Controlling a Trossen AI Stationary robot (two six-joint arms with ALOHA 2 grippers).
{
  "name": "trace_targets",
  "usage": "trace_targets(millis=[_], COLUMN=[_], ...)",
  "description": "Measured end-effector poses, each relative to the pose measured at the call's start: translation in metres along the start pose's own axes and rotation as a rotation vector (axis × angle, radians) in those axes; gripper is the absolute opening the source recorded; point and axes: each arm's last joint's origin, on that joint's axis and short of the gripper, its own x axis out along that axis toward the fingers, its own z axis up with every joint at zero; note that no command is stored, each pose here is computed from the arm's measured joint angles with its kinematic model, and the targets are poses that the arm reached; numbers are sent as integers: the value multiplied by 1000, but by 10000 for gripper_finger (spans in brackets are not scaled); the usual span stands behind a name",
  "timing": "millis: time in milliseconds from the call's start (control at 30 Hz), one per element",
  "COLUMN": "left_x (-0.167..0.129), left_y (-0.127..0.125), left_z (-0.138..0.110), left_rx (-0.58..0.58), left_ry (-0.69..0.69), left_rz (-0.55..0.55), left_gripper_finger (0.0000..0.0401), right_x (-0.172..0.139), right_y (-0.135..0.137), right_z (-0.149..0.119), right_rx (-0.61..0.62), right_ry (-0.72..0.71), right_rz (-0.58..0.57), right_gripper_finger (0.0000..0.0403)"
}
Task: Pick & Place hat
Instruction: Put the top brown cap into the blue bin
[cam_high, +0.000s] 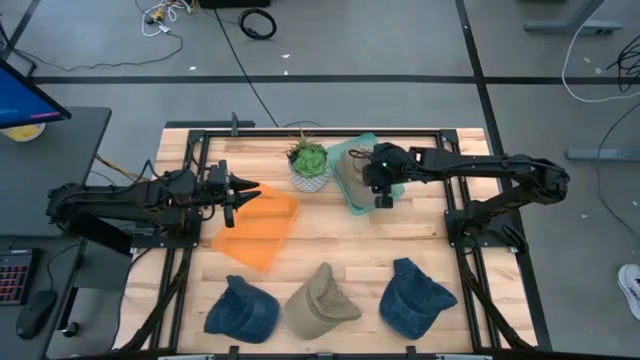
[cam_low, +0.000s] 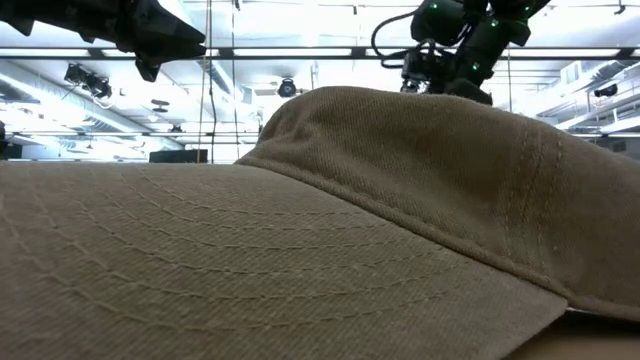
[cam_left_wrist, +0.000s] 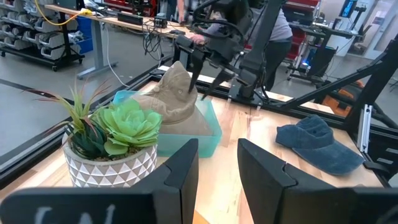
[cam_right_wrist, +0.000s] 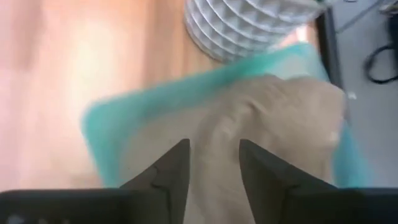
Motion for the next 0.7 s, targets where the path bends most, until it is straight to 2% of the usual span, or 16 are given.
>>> trace_targets(millis=[133,233,467,600,700], left_x=[0,0,0,0,0], left_y=[0,0,0,0,0], left_z=[0,0,-1,-2,-2], left_rx=[2,4,5,8,8], left_ry=[0,0,7,16,17], left_rz=[0,0,1,3,3], left_gripper_finger=[115,115,115,115,115], right_x=[5,17,48,54,54], right_y=[3,4,4,6,9], right_z=[5,3,-5,-6,-6], right_rx=[3,33,32,-20,-100], right_ry=[-27,19,181,202,207], right_rz=[13,14,-102,-85,-69], right_gripper_finger=[168,182,185,150,89])
